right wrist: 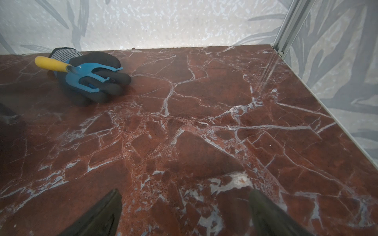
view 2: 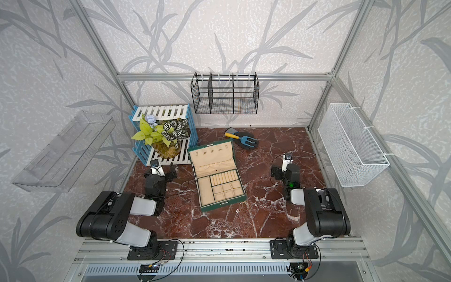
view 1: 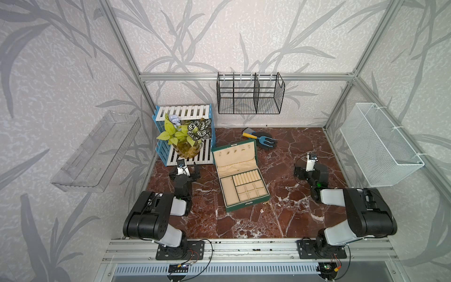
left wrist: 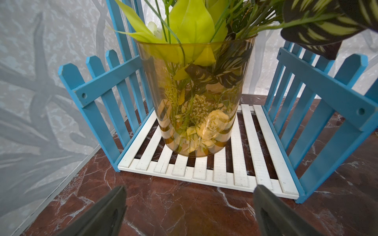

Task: Put jewelry chain into jewelry box
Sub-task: Adjust the jewelry box at the center of the board.

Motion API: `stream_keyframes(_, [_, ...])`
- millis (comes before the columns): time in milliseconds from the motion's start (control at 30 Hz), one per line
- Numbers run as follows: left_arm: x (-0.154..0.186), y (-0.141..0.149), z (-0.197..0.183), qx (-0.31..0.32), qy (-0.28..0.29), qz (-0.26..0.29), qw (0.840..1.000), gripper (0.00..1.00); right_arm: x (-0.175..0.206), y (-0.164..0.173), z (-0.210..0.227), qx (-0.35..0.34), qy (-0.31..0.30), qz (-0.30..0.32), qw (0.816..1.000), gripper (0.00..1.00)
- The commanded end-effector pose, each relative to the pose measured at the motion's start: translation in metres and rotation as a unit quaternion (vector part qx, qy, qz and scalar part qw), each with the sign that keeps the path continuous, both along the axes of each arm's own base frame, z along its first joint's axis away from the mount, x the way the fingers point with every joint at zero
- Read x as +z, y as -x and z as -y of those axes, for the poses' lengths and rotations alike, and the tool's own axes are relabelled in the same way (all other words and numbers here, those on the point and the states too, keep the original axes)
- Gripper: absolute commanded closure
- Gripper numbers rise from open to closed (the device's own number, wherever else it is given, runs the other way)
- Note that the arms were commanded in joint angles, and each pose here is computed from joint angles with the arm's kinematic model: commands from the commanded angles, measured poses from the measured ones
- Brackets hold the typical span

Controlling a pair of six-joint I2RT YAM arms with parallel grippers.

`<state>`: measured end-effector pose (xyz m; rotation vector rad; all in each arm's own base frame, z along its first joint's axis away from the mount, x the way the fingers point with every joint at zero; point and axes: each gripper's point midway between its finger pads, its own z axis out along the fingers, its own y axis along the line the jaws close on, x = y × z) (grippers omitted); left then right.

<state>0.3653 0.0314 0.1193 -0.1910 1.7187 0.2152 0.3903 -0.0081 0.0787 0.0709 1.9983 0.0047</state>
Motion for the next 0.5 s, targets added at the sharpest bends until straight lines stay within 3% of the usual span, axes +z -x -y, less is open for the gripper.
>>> stream_keyframes(0, [0.022,-0.009,0.004,-0.015,-0.008,0.02,1.0,0.0,0.019,-0.007,0.001,0.0,0.001,0.012,1.0,0.01])
stream_keyframes(67, [0.026,-0.005,0.002,-0.007,0.0,-0.003,1.0,0.0,0.031,0.001,0.003,-0.013,-0.009,-0.012,1.0,0.01])
stream_keyframes(133, [0.041,0.008,-0.002,0.005,0.01,0.018,1.0,0.0,0.048,0.008,0.006,-0.044,-0.046,-0.032,0.997,0.01])
stream_keyframes(200, [0.054,0.022,0.001,-0.005,0.031,0.053,0.998,0.0,0.071,0.018,-0.005,-0.032,-0.085,-0.032,0.995,0.01])
stream_keyframes(300, [0.077,0.033,0.024,-0.068,0.064,0.082,0.992,0.0,0.08,0.043,-0.034,0.002,-0.121,-0.066,0.99,0.01])
stream_keyframes(467, [0.093,0.055,0.085,-0.163,0.092,0.103,0.977,0.01,0.054,0.101,-0.088,0.033,-0.115,-0.17,0.978,0.17])
